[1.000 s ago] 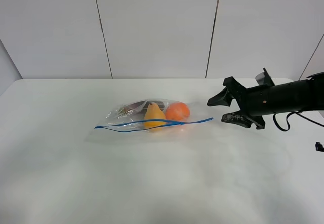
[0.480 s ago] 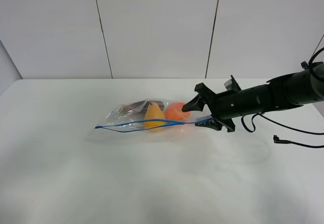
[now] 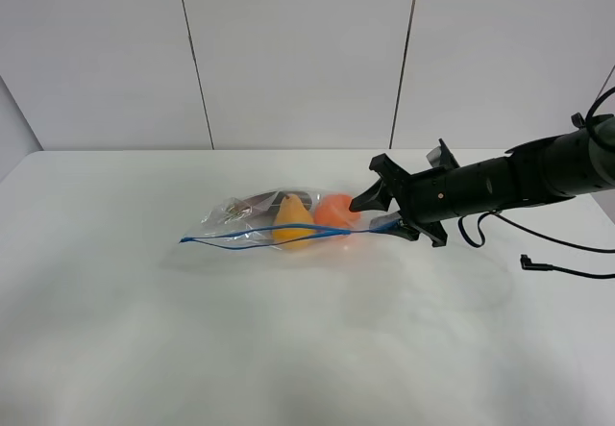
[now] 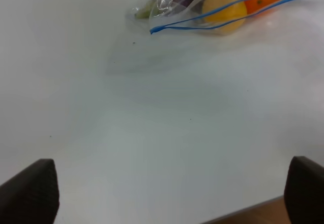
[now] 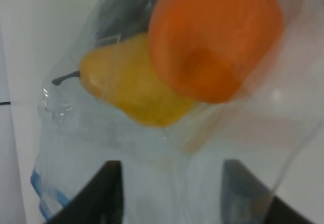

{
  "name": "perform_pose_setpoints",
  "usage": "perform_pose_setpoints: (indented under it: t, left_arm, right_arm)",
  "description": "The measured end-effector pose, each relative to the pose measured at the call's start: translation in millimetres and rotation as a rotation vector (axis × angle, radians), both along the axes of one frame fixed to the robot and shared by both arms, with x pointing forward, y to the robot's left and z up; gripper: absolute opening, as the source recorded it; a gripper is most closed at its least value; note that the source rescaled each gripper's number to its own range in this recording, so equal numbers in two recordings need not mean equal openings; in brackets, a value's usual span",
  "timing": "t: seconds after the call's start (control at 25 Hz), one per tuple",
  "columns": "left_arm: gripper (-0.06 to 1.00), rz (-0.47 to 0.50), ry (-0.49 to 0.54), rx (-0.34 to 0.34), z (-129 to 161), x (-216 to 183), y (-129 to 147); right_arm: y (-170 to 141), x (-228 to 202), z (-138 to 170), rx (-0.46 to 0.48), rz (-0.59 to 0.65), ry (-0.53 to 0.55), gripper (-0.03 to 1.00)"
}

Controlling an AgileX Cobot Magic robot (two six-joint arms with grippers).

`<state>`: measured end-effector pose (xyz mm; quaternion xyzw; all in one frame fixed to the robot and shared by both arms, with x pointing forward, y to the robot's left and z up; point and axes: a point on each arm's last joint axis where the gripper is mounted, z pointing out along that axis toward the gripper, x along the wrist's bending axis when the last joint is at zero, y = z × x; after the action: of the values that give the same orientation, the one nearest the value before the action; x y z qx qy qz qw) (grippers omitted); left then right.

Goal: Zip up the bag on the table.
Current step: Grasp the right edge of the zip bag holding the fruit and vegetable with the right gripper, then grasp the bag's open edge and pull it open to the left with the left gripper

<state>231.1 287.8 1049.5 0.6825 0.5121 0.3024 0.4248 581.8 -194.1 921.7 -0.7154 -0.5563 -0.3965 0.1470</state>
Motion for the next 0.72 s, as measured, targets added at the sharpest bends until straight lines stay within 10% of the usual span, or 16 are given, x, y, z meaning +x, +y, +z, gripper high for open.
perform_pose_setpoints:
  t: [0.28, 0.72]
  left_arm:
    - [1.00, 0.000, 0.000, 0.000, 0.0, 0.0, 0.0]
    - [1.00, 0.000, 0.000, 0.000, 0.0, 0.0, 0.0]
  right_arm:
    - [1.3, -1.4, 0.5, 0.010, 0.019, 0.004, 0.02]
    - [1.7, -1.9, 0.6, 0.012, 0.027, 0.004, 0.00]
